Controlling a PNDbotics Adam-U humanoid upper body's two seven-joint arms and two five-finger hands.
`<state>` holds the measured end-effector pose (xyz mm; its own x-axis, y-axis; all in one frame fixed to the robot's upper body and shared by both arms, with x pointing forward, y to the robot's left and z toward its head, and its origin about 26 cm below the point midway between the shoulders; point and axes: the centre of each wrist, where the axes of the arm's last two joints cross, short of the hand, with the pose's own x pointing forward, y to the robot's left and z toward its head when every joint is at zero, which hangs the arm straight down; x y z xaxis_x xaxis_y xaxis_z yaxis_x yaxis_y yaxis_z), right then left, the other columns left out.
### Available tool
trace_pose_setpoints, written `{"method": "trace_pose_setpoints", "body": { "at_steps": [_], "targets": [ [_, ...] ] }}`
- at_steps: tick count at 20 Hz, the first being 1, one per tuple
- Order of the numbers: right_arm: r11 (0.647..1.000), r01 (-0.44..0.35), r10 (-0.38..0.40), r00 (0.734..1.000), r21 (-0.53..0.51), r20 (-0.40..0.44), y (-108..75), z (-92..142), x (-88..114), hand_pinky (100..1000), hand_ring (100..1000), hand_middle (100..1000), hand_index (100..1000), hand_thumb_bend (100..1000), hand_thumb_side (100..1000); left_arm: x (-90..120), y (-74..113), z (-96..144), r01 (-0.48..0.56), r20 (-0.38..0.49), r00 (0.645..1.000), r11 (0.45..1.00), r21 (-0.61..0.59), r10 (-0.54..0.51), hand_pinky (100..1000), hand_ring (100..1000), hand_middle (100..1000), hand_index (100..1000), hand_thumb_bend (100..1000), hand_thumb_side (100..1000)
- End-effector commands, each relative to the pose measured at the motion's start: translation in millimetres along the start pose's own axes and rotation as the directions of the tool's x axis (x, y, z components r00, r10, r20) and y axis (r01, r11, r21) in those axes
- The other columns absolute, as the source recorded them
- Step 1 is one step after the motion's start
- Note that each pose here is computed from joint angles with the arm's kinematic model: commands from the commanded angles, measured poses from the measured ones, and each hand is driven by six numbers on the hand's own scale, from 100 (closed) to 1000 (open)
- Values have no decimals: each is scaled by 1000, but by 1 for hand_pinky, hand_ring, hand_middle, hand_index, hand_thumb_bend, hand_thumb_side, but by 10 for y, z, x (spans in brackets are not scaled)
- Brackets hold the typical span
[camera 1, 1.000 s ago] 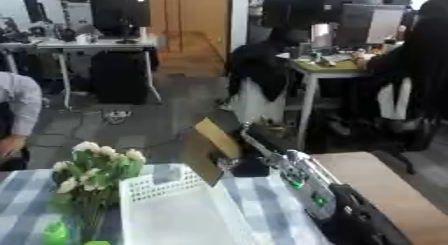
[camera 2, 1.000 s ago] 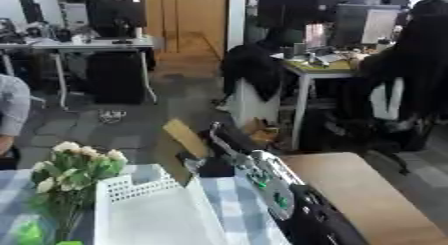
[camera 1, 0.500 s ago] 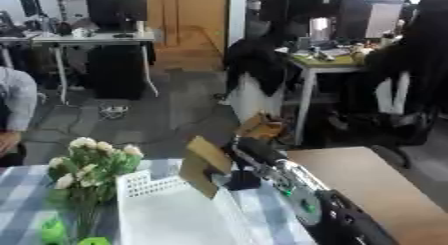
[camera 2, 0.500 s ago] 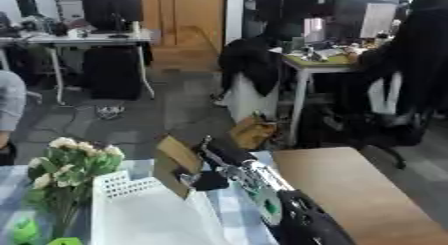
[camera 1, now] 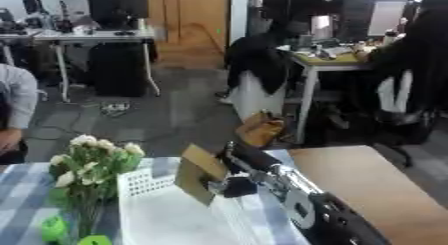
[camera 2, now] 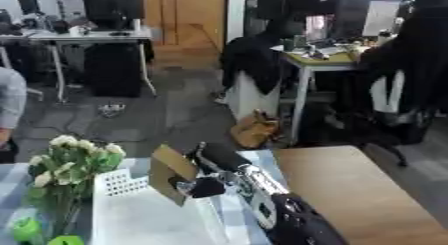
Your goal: Pick up objects on the table and place them in the box.
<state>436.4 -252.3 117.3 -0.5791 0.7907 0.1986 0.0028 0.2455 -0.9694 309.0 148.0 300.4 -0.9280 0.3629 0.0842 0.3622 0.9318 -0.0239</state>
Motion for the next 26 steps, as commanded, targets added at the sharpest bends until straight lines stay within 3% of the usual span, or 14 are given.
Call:
{"method": "trace_pose_setpoints", "body": {
  "at_steps": [1, 2, 3, 4, 5, 6, 7, 8, 9, 10, 21, 23, 24, 26],
  "targets": [
    [1000, -8, 8, 998, -1, 70, -120, -58, 7, 701, 573, 369, 518, 100, 793, 36, -48, -78, -15, 33, 999, 1000, -15, 16, 779, 963, 890, 990, 100, 773],
    [1000, -3, 1, 996, 15, 88, -111, -62, 7, 729, 614, 434, 559, 100, 881, 36, -51, -79, -16, 34, 999, 1000, -15, 16, 779, 963, 890, 990, 100, 772],
    [1000, 3, -6, 995, 27, 99, -109, -63, 0, 729, 614, 434, 559, 100, 881, 36, -52, -80, -16, 34, 999, 1000, -15, 17, 779, 963, 890, 990, 100, 772],
    [999, 10, -14, 993, 38, 114, -103, -67, 0, 783, 705, 568, 657, 100, 982, 36, -53, -81, -17, 35, 999, 1000, -16, 17, 780, 963, 890, 990, 100, 772],
    [999, 17, -23, 992, 49, 127, -99, -67, -5, 783, 705, 568, 657, 100, 982, 36, -54, -82, -17, 36, 999, 1000, -16, 17, 780, 963, 890, 990, 100, 772],
    [998, 25, -33, 989, 59, 141, -95, -68, -8, 825, 765, 685, 738, 100, 1000, 36, -56, -83, -17, 36, 999, 1000, -17, 18, 780, 963, 890, 990, 100, 772],
    [997, 35, -45, 987, 66, 155, -95, -68, -14, 825, 765, 685, 738, 100, 1000, 36, -58, -85, -17, 37, 999, 1000, -17, 18, 780, 963, 890, 990, 100, 772],
    [996, 45, -56, 984, 72, 168, -100, -68, -19, 862, 819, 773, 803, 100, 1000, 36, -59, -86, -17, 37, 999, 1000, -18, 18, 780, 963, 890, 990, 100, 772],
    [996, 53, -66, 982, 77, 179, -107, -67, -25, 862, 819, 773, 803, 100, 1000, 36, -59, -87, -17, 37, 999, 1000, -18, 18, 780, 963, 890, 990, 100, 772],
    [995, 63, -77, 979, 78, 188, -120, -67, -30, 889, 872, 847, 861, 100, 1000, 36, -60, -87, -17, 37, 999, 1000, -19, 18, 780, 963, 890, 990, 100, 773],
    [993, 114, -117, 974, 29, 194, -234, -55, -71, 902, 887, 881, 876, 100, 1000, 38, -91, -117, -26, 55, 998, 999, -25, 27, 780, 961, 890, 990, 100, 772],
    [994, 108, -110, 975, 18, 194, -244, -51, -80, 917, 912, 919, 904, 100, 1000, 39, -96, -125, -27, 59, 998, 999, -27, 28, 783, 961, 890, 990, 100, 772],
    [995, 104, -104, 975, 14, 195, -253, -50, -85, 949, 952, 985, 972, 100, 1000, 40, -97, -128, -27, 60, 998, 999, -27, 29, 782, 961, 890, 990, 100, 774],
    [997, 80, -78, 977, -3, 198, -290, -47, -104, 966, 970, 1000, 990, 108, 1000, 40, -102, -135, -28, 63, 998, 999, -28, 30, 782, 961, 890, 990, 100, 774]
  ]
}}
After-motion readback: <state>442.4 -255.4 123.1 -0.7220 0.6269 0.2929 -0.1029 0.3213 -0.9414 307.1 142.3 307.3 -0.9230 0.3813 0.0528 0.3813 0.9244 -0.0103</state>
